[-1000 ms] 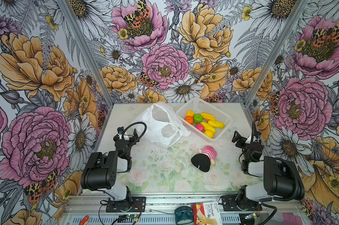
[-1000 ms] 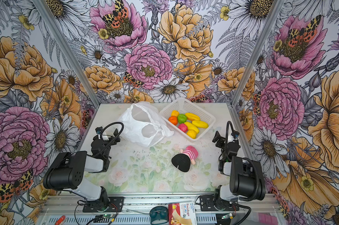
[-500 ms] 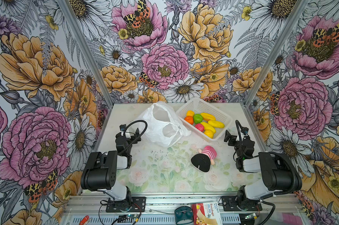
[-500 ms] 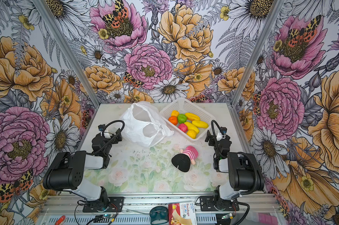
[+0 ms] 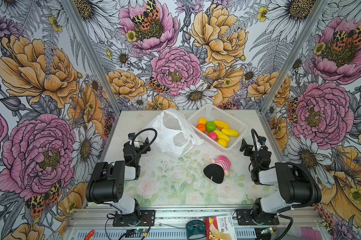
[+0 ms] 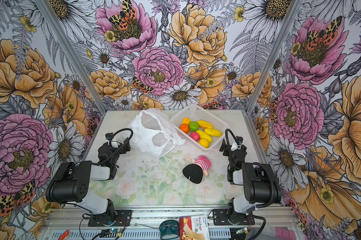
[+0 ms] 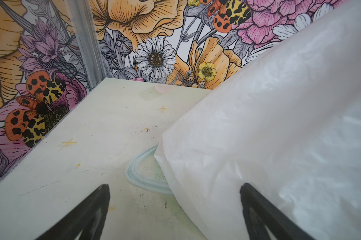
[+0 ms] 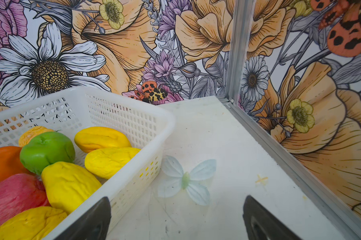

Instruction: Untie the knot of the plastic bag and take out the fruit

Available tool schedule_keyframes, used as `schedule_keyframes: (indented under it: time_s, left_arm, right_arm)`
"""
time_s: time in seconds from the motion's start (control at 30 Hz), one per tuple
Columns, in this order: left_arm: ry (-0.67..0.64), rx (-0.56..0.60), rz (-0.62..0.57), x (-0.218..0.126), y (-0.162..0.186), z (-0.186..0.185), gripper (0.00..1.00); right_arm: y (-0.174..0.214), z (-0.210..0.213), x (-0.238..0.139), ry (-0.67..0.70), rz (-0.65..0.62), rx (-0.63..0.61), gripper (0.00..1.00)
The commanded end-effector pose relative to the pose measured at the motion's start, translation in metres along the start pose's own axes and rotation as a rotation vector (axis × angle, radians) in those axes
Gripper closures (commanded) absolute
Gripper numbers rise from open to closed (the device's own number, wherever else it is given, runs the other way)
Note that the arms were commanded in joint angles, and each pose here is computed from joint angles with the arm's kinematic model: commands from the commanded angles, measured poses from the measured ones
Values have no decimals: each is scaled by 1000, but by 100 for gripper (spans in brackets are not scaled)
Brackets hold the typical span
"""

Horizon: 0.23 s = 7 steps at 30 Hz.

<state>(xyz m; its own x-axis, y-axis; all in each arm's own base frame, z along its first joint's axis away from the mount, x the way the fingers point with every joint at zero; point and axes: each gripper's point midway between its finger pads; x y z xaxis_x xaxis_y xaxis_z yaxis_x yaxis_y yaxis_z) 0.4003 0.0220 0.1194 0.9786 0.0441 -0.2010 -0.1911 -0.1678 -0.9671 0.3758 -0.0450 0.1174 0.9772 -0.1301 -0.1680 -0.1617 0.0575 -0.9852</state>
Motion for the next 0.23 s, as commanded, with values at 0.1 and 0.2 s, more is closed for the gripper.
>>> schedule_keyframes:
  time_s: [0.1, 0.2]
  left_arm:
    - [24, 11, -27, 2, -11, -5, 1]
    - [24, 11, -25, 2, -11, -5, 1]
  right_arm:
    - [-3, 7, 11, 30, 27, -59, 1]
    - [-1, 28, 15, -28, 52, -135, 1]
Point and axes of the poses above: each gripper's point midway between its finger pads, its own x axis out along the fingers, its own z axis along the line the jaws close on, y = z × x, and after that the axes turned 4 degrees about -x, right-handed
